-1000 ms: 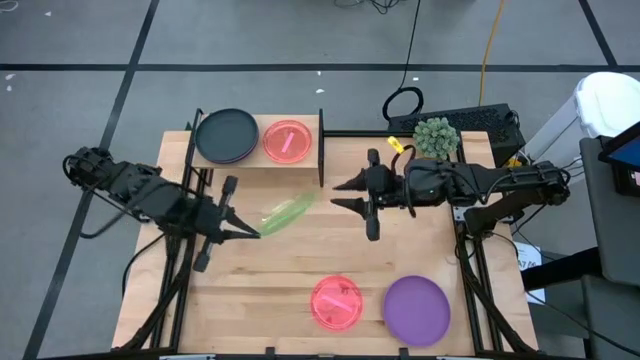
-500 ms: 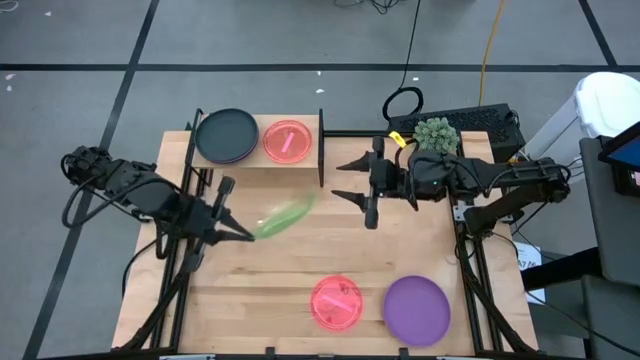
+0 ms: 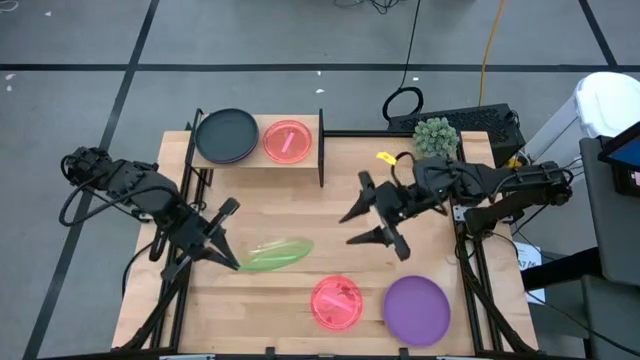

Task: Place and stack plates onto a shelf
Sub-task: Stack the green plate on the pink plate

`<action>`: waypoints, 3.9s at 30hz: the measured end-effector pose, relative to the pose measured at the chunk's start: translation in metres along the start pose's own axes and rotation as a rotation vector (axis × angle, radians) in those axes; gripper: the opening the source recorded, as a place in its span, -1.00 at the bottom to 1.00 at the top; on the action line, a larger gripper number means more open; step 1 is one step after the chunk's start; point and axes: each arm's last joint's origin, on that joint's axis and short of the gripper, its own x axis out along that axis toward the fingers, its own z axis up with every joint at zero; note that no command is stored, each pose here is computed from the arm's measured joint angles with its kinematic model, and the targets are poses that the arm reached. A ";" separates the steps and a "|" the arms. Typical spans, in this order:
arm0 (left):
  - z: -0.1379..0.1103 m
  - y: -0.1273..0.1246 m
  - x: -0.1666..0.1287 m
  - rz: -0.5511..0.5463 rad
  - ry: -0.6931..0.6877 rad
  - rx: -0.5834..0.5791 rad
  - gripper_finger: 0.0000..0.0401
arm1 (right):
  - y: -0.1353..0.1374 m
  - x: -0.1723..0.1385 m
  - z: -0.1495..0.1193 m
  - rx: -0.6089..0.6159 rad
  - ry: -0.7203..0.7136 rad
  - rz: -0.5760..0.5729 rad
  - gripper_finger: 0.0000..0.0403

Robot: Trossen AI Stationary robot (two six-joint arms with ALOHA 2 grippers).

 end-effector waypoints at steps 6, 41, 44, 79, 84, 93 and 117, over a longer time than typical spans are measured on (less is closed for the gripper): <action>-0.004 0.008 0.007 -0.054 0.007 -0.042 -0.94 | -0.001 0.007 -0.004 -0.022 0.018 0.033 -0.12; -0.007 0.028 0.016 -0.074 -0.024 -0.070 -0.94 | -0.016 0.043 -0.017 -0.154 0.023 0.122 -0.56; -0.007 0.028 0.016 -0.074 -0.024 -0.070 -0.94 | -0.018 0.048 -0.018 -0.154 0.010 0.123 -0.63; -0.007 0.039 0.018 0.178 -0.007 -0.203 -0.31 | -0.018 0.053 -0.017 -0.138 -0.017 0.188 -0.99; 0.002 0.052 0.013 0.294 -0.128 -0.293 -0.06 | -0.020 0.053 -0.018 -0.123 -0.014 0.153 -0.99; 0.005 0.070 0.003 0.590 -0.200 -0.336 0.53 | -0.033 0.049 -0.017 -0.063 -0.009 0.117 -0.99; -0.040 0.046 -0.096 1.193 -0.116 -1.004 0.62 | -0.059 0.043 -0.022 0.155 -0.013 -0.420 -1.00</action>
